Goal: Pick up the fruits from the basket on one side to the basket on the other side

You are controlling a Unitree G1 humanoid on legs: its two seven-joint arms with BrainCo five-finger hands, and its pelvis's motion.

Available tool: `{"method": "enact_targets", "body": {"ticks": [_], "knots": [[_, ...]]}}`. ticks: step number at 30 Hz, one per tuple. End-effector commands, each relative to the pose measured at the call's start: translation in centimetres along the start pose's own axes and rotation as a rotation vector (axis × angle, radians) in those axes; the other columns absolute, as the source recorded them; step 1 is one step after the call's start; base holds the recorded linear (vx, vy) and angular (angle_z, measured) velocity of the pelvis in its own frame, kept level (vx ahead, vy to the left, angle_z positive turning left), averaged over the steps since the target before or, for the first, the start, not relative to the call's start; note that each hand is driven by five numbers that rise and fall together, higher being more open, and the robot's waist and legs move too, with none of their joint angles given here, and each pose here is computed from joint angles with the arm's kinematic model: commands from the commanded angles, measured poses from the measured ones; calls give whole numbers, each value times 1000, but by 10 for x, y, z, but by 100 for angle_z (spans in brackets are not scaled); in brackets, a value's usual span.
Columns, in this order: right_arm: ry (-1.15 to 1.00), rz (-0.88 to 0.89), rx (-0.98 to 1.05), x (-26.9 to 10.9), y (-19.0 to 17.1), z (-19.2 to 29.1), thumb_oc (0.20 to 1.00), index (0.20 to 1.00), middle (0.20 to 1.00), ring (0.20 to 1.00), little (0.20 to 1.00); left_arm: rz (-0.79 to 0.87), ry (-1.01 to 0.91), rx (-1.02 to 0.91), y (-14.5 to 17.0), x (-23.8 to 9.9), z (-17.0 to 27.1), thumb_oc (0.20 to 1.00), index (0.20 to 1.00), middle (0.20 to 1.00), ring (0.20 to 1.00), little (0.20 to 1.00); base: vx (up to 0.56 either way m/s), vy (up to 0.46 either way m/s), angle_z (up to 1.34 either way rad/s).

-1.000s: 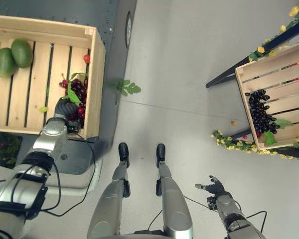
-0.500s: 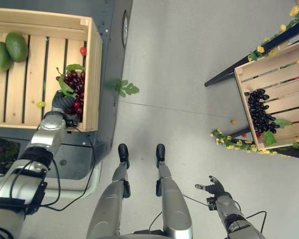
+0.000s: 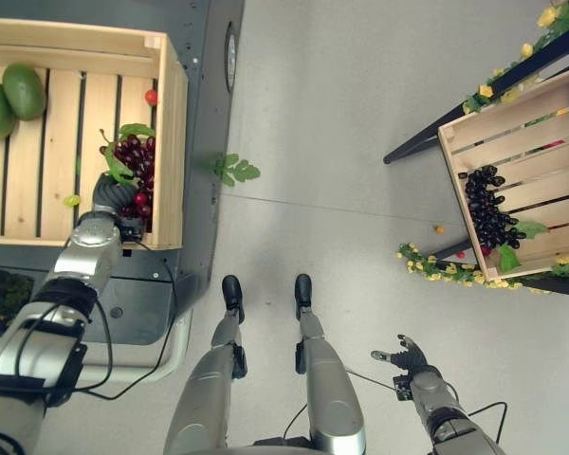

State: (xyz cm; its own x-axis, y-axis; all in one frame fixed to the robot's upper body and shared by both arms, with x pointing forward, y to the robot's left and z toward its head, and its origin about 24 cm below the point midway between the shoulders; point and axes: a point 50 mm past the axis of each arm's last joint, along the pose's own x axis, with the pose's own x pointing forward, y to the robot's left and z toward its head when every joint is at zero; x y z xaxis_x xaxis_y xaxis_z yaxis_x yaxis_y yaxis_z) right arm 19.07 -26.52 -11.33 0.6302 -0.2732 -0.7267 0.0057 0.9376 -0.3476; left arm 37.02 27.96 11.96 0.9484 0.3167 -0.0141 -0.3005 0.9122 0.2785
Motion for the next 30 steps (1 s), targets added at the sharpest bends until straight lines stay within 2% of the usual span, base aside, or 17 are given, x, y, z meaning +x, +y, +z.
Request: {"method": "enact_targets", "body": {"ticks": [1,13,30], "knots": [[-29,-16,12,-1,-5,3,1000,1000,1000,1000,1000,-21,-69,-138,-23,1,15,200,200,200,200,200,0,0,0],[-26,-21,33,-4,-9,-5,1000,1000,1000,1000,1000,-115,-155,-479,-32,-14,24,200,200,200,200,200,0,0,0],[-3,1,32,-6,-6,-14,1000,1000,1000,1000,1000,-233,-221,-669,-33,-42,22,200,200,200,200,200,-1,0,0]]}}
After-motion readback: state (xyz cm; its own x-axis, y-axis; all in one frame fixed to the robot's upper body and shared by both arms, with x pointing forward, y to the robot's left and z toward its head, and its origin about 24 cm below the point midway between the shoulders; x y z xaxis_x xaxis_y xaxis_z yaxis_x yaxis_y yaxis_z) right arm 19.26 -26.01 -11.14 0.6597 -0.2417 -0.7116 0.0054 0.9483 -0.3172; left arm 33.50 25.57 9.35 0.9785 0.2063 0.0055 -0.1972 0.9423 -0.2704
